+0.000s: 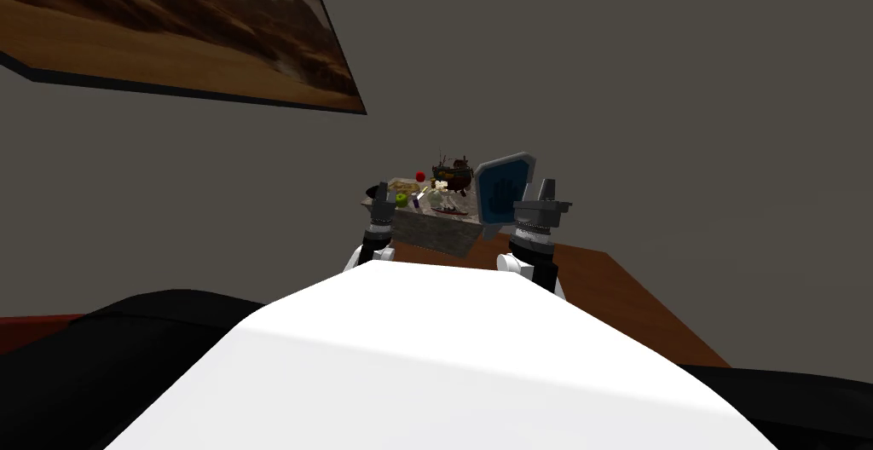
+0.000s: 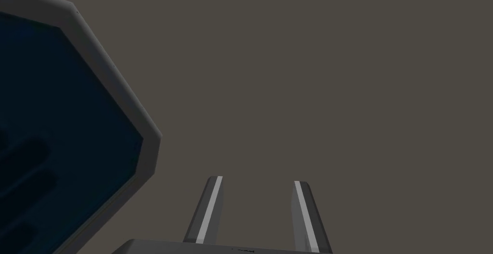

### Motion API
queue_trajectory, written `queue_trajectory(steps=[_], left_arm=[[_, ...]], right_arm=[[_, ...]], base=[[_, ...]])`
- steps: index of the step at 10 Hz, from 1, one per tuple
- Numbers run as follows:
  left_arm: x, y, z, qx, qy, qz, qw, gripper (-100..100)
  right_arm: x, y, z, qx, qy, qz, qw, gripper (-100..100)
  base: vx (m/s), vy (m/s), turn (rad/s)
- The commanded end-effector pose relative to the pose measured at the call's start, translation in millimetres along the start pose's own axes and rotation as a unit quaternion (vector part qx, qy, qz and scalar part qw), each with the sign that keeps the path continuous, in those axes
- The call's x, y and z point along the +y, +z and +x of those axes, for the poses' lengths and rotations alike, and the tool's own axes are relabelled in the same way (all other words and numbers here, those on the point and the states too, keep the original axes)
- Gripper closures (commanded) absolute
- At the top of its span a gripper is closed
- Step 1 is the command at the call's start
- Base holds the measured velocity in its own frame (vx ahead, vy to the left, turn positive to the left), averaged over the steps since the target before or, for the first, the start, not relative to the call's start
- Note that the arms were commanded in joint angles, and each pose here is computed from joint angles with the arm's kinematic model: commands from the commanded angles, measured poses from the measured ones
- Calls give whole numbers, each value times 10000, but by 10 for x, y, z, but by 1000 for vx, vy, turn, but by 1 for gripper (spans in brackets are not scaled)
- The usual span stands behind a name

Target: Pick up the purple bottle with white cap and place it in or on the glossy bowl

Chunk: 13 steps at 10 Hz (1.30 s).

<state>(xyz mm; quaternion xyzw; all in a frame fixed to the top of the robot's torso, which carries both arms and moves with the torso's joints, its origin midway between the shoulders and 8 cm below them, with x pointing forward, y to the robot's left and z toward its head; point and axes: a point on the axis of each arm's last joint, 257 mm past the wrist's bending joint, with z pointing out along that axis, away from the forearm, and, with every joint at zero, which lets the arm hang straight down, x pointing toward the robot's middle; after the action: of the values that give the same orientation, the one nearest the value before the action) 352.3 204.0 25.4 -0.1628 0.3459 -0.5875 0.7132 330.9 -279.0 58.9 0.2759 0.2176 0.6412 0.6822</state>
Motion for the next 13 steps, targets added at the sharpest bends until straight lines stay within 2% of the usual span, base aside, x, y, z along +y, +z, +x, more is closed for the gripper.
queue_trajectory(steps=[1, 4, 6, 8, 10, 11, 13], left_arm=[[174, -20, 125, 217, 206, -139, 9995, -100], [513, -76, 373, 643, 664, -397, 9949, -100], [746, -132, 519, 938, 1030, -554, 9887, -100], [1021, -226, 649, 1247, 1431, -739, 9790, -100], [1256, -313, 741, 1538, 1857, -862, 9667, -100], [1288, -335, 746, 1553, 1855, -899, 9661, -100], [1557, -462, 809, 1852, 2287, -1051, 9499, -100]], right_arm=[[0, 0, 0, 0, 0, 0, 10000, 0], [0, 0, 0, 0, 0, 0, 10000, 0], [0, 0, 0, 0, 0, 0, 10000, 0], [0, 0, 0, 0, 0, 0, 10000, 0], [0, 0, 0, 0, 0, 0, 10000, 0], [0, 0, 0, 0, 0, 0, 10000, 0], [0, 0, 0, 0, 0, 0, 10000, 0]], base=[[-79, -13, 46], [-79, -9, 40], [-46, -8, 21], [-25, 1, 7], [0, 5, -9], [11, 4, -3], [18, 6, -23]])
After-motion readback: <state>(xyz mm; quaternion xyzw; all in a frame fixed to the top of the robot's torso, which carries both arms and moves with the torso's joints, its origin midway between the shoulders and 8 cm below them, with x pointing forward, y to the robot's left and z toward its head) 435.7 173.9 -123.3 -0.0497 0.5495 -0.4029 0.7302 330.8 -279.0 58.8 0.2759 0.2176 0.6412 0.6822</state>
